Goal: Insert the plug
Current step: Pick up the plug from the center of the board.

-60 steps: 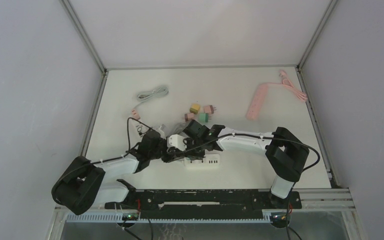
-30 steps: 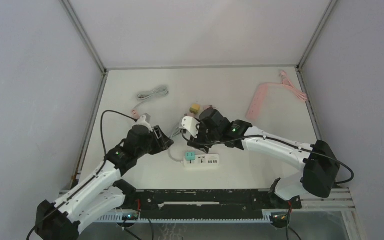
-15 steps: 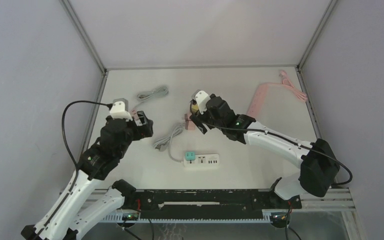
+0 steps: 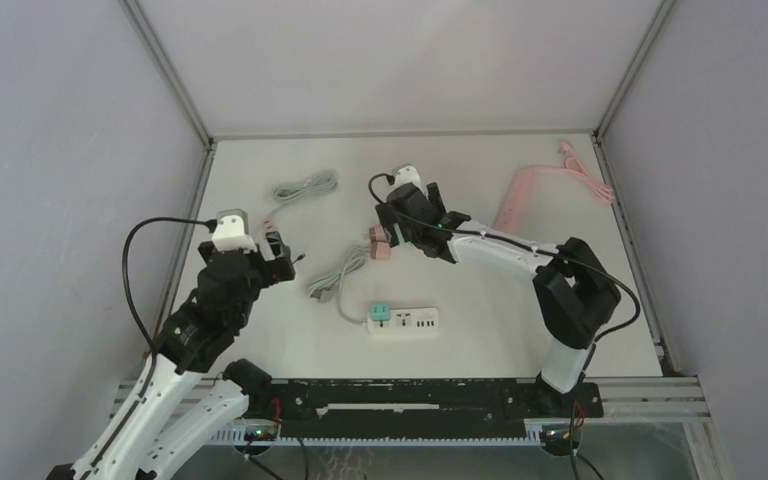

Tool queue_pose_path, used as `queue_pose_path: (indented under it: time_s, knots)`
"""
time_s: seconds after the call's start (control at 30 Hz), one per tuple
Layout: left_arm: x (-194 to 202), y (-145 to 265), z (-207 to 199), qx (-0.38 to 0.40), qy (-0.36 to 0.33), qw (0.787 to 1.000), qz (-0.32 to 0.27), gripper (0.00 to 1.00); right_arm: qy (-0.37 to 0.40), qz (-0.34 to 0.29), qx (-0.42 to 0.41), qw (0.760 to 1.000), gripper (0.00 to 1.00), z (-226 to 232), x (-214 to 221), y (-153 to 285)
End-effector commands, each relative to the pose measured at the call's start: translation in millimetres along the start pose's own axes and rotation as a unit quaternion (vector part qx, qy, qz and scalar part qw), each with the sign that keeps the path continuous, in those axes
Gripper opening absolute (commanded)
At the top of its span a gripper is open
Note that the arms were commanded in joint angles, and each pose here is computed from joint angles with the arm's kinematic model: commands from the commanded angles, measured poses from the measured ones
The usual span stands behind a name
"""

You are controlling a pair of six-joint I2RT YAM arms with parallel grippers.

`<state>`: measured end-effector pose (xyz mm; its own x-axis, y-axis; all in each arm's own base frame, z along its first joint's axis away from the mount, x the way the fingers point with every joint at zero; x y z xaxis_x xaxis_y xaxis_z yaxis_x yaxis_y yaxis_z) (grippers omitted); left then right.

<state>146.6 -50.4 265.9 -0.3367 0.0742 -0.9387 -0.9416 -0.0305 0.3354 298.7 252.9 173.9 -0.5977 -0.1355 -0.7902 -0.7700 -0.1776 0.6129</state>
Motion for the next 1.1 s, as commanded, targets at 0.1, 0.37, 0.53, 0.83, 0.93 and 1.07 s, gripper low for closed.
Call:
queue_pose_path:
  time_s: [0.1, 0.37, 0.53, 0.83, 0.93, 1.07]
  knots:
    - [-2, -1, 2, -0.001, -0.002, 1.000, -0.018, 1.00, -0.103, 0.011, 0.054, 0.993, 0.96, 10, -14, -33]
    - [-1, 0, 2, 0.005, 0.000, 1.000, -0.021, 1.00, -0.110, 0.039, 0.086, 0.990, 0.85, 13, -4, -60]
    - [0, 0, 1, 0.013, -0.001, 1.000, -0.020, 1.00, -0.125, 0.054, 0.090, 0.987, 0.76, 14, -1, -71]
    - [0, 0, 0, 0.016, -0.001, 1.000, -0.020, 1.00, -0.159, 0.077, 0.104, 0.979, 0.69, 21, 6, -75]
    - [1, 0, 0, 0.018, -0.002, 1.000, -0.019, 1.00, -0.176, 0.072, 0.099, 0.977, 0.69, 27, 6, -75]
    - [1, 0, -1, 0.020, -0.002, 1.000, -0.018, 1.00, -0.199, 0.077, 0.117, 0.970, 0.72, 27, 8, -78]
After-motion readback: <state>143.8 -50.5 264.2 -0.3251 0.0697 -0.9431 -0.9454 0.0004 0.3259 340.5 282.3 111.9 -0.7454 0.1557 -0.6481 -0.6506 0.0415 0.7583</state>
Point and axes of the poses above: each gripper's point midway between its finger pads, its own y axis back along the fingers, its own z axis along the line the jaws close on, x = y × z, the point moved 9 cm from there along y, back along the fingers, and after that the axes turned 12 degrees about -y, right-handed, at the moved point
